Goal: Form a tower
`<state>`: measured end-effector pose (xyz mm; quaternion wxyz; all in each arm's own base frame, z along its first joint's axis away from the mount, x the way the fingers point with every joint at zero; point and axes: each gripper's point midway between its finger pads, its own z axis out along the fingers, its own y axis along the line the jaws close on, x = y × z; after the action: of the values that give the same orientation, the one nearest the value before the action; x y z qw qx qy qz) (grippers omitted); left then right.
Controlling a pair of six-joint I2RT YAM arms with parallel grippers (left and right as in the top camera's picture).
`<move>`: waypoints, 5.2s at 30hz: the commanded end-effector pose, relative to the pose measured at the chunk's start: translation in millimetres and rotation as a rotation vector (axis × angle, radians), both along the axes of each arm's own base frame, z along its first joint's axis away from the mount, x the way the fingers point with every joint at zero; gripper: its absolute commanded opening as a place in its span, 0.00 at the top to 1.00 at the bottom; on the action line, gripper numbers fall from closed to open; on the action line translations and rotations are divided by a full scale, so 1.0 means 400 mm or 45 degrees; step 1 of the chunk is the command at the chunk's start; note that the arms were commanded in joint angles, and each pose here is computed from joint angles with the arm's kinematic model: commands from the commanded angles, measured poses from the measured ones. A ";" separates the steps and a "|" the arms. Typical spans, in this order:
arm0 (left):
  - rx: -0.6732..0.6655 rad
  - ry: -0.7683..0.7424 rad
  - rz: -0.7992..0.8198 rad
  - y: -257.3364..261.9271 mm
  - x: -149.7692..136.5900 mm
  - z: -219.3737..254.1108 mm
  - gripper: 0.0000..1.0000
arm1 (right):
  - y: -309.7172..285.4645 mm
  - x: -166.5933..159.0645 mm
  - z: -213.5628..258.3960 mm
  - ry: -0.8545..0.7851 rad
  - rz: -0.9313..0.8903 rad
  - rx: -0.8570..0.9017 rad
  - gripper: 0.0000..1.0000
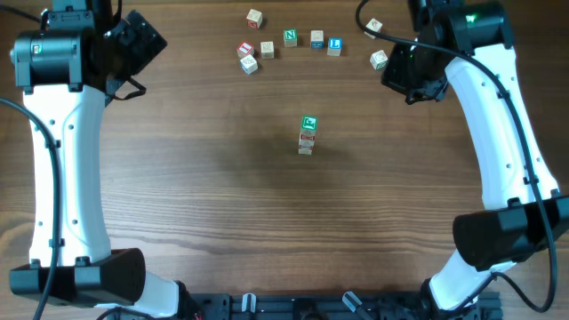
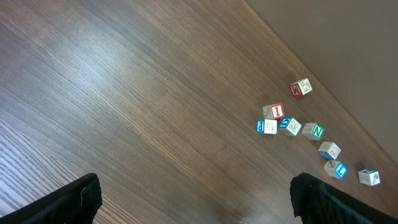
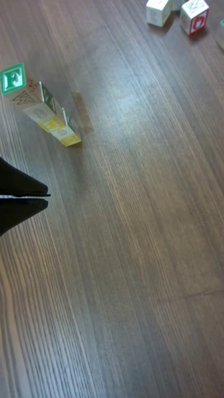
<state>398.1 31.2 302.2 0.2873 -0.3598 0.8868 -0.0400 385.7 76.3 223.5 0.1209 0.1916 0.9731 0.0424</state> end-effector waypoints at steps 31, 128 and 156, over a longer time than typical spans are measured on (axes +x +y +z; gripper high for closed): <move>0.016 -0.004 0.004 0.009 -0.001 0.003 0.00 | 0.177 -0.065 -0.210 0.058 0.092 0.581 0.96; 0.016 -0.004 0.004 0.009 0.000 0.003 0.00 | 0.342 -0.115 -0.442 0.115 -0.263 1.379 0.96; 0.016 -0.004 0.004 0.009 0.000 0.003 0.00 | 0.003 -0.437 0.315 -1.508 0.560 0.217 0.00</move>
<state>398.5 31.3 302.5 0.2882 -0.3598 0.8865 -0.0401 235.3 88.1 329.8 0.5362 0.0086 0.7807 0.3208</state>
